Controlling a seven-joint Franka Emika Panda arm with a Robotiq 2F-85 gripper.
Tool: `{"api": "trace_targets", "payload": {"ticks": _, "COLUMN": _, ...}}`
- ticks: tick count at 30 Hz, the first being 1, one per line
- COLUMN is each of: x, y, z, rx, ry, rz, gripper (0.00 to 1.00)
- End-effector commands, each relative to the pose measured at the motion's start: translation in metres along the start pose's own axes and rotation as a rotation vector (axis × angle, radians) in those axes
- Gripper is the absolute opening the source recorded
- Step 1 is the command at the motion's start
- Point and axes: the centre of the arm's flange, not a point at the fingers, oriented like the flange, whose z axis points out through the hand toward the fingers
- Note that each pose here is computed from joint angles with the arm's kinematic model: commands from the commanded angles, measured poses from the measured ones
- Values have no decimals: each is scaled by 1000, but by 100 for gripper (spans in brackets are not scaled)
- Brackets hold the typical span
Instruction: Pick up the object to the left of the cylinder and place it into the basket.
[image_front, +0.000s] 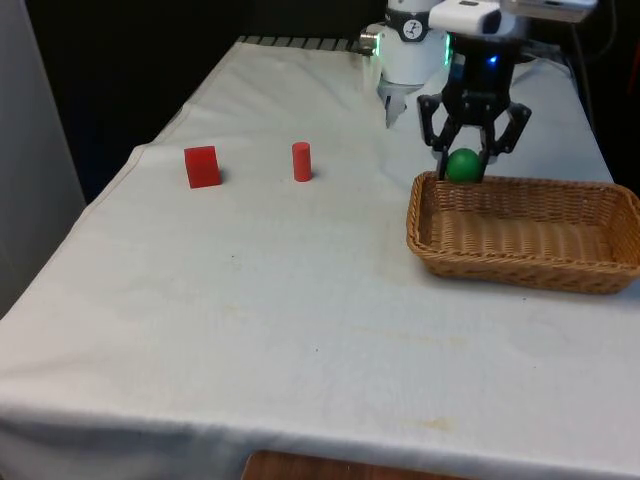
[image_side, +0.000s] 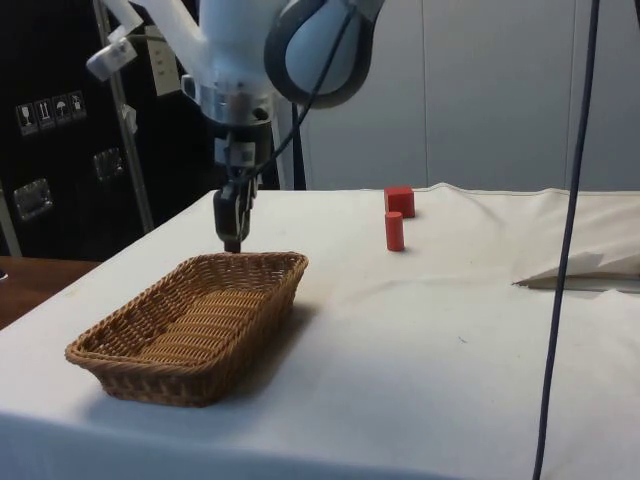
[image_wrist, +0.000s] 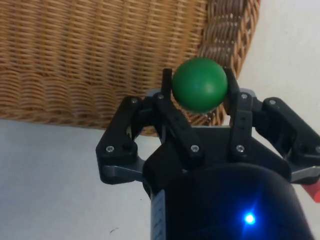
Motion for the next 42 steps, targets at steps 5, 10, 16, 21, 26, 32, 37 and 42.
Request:
{"api": "trace_targets", "payload": {"ticks": 5, "x": 7, "y": -11, "z": 1, "rx": 2, "ry": -3, "rz": 4, "gripper": 0}}
{"api": "trace_targets", "payload": {"ticks": 10, "x": 8, "y": -28, "z": 10, "rx": 6, "ry": -10, "rz": 5, "gripper": 0}}
{"api": "trace_targets", "payload": {"ticks": 16, "x": 5, "y": -38, "z": 29, "rx": 4, "ry": -26, "rz": 16, "gripper": 0}}
{"api": "trace_targets", "payload": {"ticks": 21, "x": 5, "y": -44, "z": 42, "rx": 1, "ry": -38, "rz": 23, "gripper": 0}}
{"api": "trace_targets", "payload": {"ticks": 26, "x": 7, "y": -54, "z": 58, "rx": -4, "ry": -47, "rz": 34, "gripper": 0}}
{"api": "trace_targets", "payload": {"ticks": 32, "x": 9, "y": -58, "z": 60, "rx": -8, "ry": -45, "rz": 37, "gripper": 0}}
{"api": "trace_targets", "payload": {"ticks": 37, "x": 9, "y": -57, "z": 61, "rx": -11, "ry": -46, "rz": 37, "gripper": 0}}
{"api": "trace_targets", "payload": {"ticks": 42, "x": 9, "y": -57, "z": 61, "rx": -12, "ry": -47, "rz": 35, "gripper": 31}}
